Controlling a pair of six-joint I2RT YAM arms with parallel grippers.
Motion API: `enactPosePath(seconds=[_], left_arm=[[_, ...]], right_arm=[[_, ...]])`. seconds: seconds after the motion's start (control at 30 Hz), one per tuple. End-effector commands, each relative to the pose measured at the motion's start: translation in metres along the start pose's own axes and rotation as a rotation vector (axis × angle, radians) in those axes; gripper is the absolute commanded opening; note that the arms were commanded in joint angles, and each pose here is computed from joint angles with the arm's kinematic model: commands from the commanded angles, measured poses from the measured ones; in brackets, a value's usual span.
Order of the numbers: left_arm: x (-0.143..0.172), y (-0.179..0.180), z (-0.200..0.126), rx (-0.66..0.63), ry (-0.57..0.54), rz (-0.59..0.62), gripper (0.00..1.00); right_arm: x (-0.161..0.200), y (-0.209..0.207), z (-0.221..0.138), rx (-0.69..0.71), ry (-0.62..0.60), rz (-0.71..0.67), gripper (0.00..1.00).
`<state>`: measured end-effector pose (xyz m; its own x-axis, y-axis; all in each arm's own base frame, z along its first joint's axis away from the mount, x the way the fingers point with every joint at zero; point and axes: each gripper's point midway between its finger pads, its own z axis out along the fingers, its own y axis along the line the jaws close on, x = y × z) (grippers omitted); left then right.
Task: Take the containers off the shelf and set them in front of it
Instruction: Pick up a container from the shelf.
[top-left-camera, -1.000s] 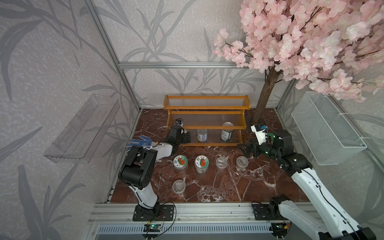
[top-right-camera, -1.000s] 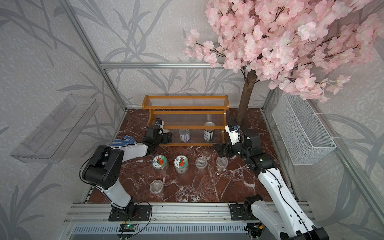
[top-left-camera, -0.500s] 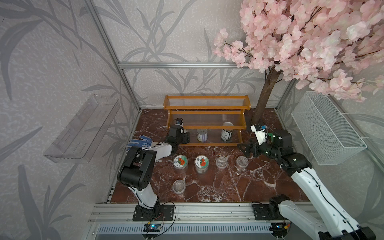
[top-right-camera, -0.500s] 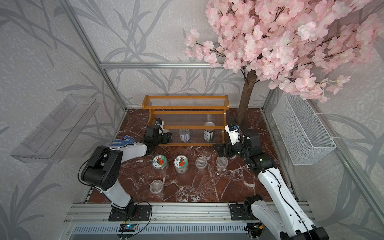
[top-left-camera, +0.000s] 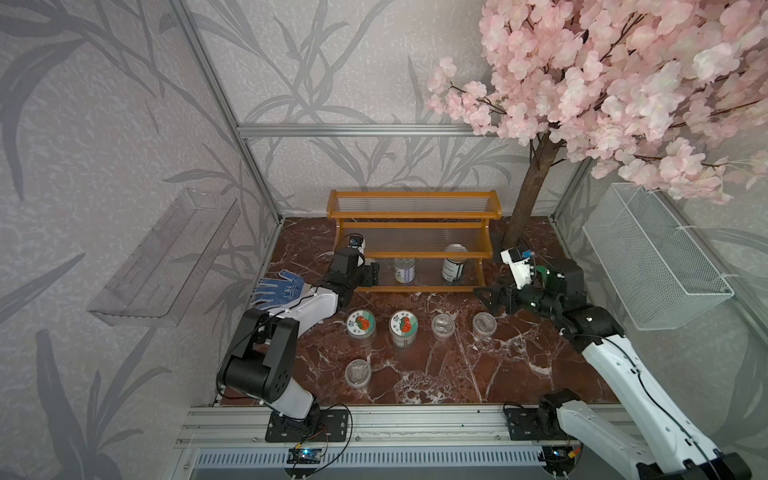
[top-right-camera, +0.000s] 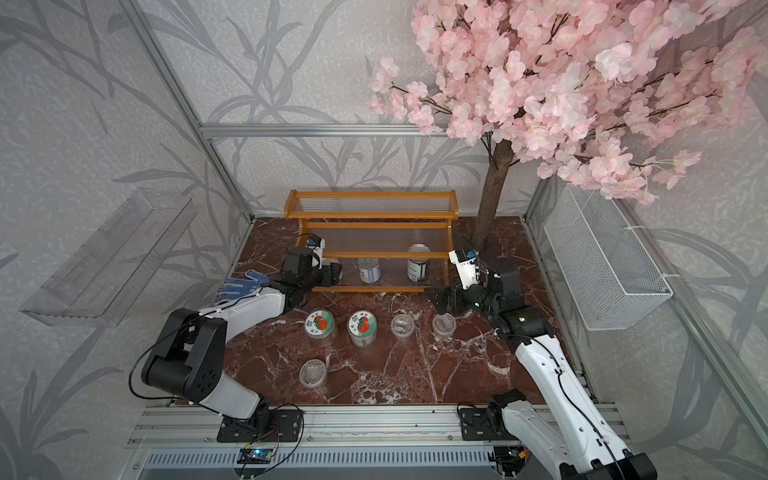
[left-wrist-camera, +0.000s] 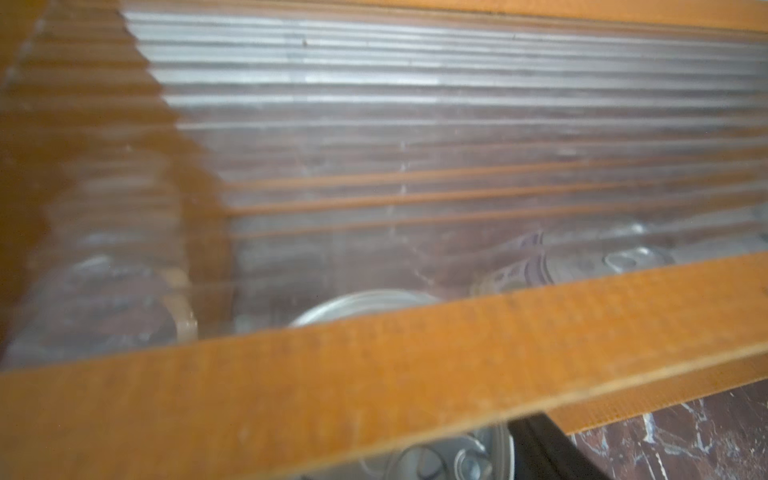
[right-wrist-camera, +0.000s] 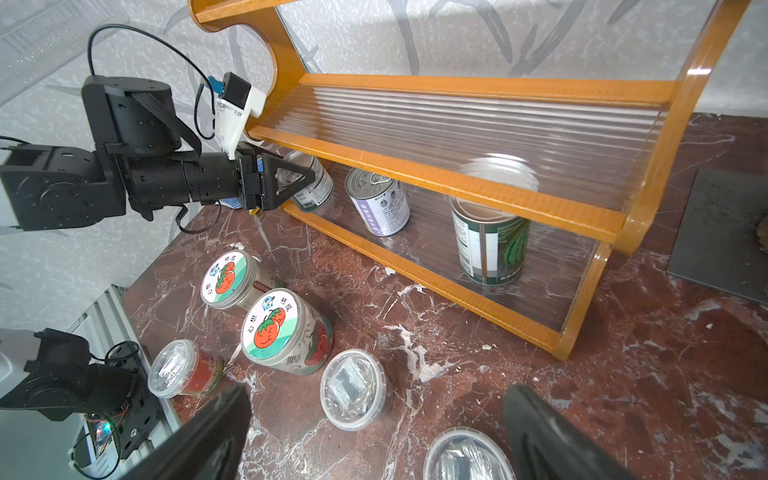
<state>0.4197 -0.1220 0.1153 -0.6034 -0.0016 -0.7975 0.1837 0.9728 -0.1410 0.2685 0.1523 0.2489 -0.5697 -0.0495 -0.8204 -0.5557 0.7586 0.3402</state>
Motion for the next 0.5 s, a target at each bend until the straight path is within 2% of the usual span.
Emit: enactPosePath(seconds=[0.0,0.3,0.47], left_arm=[[0.000,-0.007,-0.015,0.043,0.014,-0.001,0.75],[0.009,-0.021,-0.051,0.074,0.032,0.018,0.75],[0.014,-0.043,-0.077,0.104,0.058,0.062,0.75]], right_arm=[[-0.005,0.004,0.000,-0.019,-0.019,-0.011,0.99],[-0.004,0.003,0.001,-0.020,-0.017,-0.005,0.99],[-0.004,0.005,0.003,-0.035,-0.013,0.006,0.99]])
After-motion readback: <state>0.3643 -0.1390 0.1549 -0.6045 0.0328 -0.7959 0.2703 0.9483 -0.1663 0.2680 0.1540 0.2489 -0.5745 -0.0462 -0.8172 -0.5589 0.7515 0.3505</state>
